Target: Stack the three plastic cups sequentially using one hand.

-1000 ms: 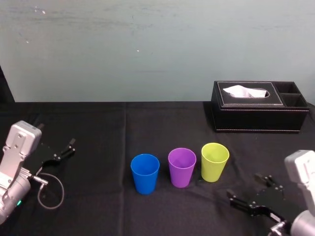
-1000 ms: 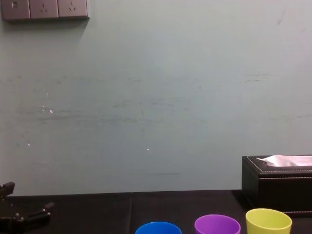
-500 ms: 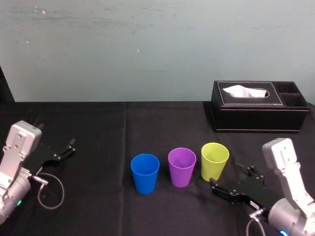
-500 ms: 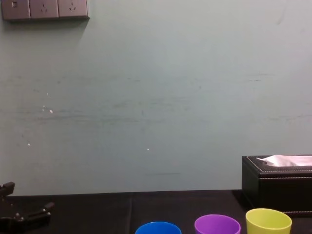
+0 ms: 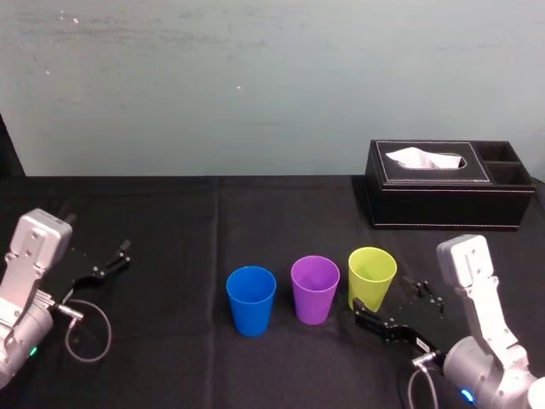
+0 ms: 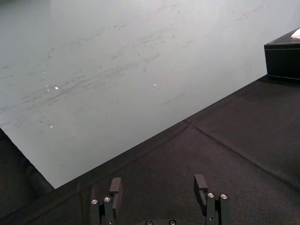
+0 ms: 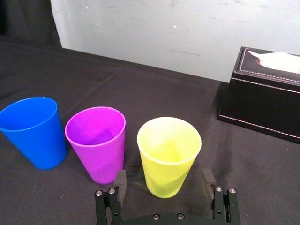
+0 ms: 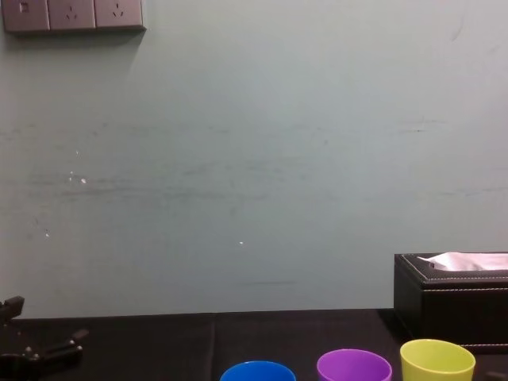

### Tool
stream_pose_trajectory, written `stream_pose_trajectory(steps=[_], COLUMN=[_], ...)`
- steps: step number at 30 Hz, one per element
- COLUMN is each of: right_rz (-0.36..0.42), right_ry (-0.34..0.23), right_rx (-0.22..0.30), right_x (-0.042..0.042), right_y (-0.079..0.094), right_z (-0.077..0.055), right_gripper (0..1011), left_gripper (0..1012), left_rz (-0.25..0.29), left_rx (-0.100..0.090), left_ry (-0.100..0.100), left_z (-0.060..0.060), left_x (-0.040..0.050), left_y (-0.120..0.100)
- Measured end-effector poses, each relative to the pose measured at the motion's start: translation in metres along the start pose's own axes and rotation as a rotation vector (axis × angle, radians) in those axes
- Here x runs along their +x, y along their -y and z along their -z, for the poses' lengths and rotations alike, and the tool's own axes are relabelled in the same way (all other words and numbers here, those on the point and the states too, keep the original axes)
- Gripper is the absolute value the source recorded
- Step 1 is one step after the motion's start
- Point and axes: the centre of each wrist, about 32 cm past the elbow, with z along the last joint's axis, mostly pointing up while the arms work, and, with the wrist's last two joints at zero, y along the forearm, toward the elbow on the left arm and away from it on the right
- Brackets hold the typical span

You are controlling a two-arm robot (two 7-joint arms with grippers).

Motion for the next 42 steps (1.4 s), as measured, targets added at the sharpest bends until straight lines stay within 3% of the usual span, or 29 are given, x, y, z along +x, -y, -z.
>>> stream_pose_trajectory(steps=[21, 42], right_rz=[0.035, 0.035], right_ry=[-0.027, -0.045], right_rx=[0.039, 0.032], right_x=[-0.0125, -0.0130], right_y=[-0.022, -0.031], right_z=[0.007, 0.015], right_gripper=[1003, 1003], left_gripper=[1000, 1000], left_rz=[0.000, 0.000], left_rx=[0.000, 0.000], left_ry=[0.000, 0.000], left_z=[0.000, 0.000], left_x=[0.0000, 0.0000], left_y=[0.000, 0.000])
